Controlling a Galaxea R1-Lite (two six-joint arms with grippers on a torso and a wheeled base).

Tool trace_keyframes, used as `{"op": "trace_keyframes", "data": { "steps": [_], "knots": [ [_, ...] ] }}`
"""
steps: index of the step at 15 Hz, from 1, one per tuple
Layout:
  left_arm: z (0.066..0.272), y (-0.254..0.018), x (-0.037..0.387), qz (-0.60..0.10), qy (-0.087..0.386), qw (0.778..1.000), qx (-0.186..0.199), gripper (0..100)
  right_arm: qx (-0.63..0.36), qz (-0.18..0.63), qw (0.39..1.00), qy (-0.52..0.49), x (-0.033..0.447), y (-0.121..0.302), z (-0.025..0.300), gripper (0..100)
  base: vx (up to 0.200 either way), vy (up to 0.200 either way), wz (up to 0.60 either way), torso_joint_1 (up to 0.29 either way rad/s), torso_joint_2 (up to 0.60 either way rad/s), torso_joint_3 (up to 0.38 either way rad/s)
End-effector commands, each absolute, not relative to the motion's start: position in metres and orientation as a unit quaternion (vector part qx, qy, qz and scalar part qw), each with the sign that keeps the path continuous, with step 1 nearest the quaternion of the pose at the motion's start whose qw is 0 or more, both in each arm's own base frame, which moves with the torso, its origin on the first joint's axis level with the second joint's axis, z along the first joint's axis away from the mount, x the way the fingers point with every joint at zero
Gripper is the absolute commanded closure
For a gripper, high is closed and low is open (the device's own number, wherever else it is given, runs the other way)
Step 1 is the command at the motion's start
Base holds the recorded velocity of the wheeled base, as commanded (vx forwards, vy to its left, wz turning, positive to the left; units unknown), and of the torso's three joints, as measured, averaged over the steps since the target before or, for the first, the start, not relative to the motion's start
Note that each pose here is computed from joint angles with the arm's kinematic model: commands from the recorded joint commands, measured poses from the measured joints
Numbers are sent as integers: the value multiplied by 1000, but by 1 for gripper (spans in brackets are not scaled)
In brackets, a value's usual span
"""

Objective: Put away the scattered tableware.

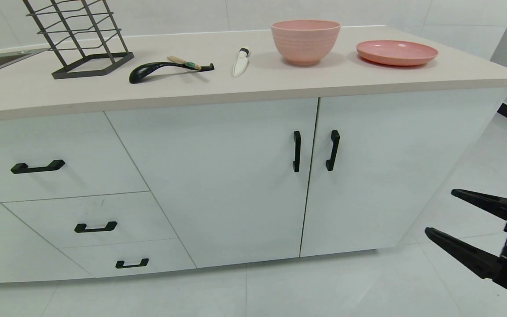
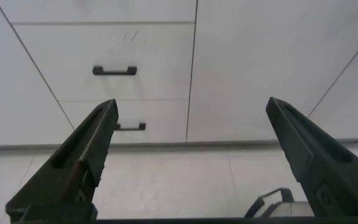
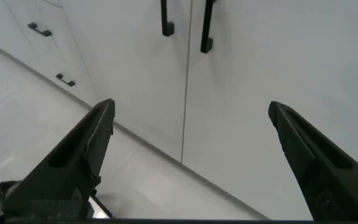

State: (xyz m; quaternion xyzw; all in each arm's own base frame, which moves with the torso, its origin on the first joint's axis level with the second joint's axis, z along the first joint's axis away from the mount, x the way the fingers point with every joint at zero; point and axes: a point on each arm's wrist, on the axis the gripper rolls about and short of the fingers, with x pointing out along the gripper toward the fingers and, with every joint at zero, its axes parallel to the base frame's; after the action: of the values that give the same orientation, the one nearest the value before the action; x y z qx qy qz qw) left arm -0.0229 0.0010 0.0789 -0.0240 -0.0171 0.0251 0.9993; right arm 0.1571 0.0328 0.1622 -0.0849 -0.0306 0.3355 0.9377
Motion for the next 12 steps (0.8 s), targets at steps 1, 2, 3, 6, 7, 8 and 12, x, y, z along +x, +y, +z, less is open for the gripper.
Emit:
{"op": "trace_keyframes", "data": {
  "steps": [1, 2, 3, 6, 7, 8, 12],
  "knots": [
    [85, 1, -23, 25, -45, 998, -25, 0, -85, 366, 927, 7, 192, 39, 142, 0, 0, 0, 0, 0, 0, 0],
    [91, 1, -24, 23, -78, 996, -26, 0, -91, 382, 920, -10, 198, 41, 146, 0, 0, 0, 0, 0, 0, 0],
    [94, 1, -25, 12, -91, 995, -26, 0, -96, 397, 913, -22, 203, 42, 146, 0, 0, 0, 0, 0, 0, 0],
    [133, -2, -31, -47, -111, 993, -19, 0, -101, 434, 894, -43, 214, 45, 140, 0, 0, 0, 0, 0, 0, 0],
    [153, -2, -25, -67, -93, 993, -18, 0, -107, 441, 890, -47, 216, 47, 140, 0, 0, 0, 0, 0, 0, 0],
    [167, -3, -17, -97, -79, 992, -11, 0, -109, 449, 885, -52, 217, 51, 142, 0, 0, 0, 0, 0, 0, 0],
    [195, -14, 26, -294, -58, 953, 54, 0, -113, 459, 879, -66, 215, 56, 147, 0, 0, 0, 0, 0, 0, 0]
  ]
}}
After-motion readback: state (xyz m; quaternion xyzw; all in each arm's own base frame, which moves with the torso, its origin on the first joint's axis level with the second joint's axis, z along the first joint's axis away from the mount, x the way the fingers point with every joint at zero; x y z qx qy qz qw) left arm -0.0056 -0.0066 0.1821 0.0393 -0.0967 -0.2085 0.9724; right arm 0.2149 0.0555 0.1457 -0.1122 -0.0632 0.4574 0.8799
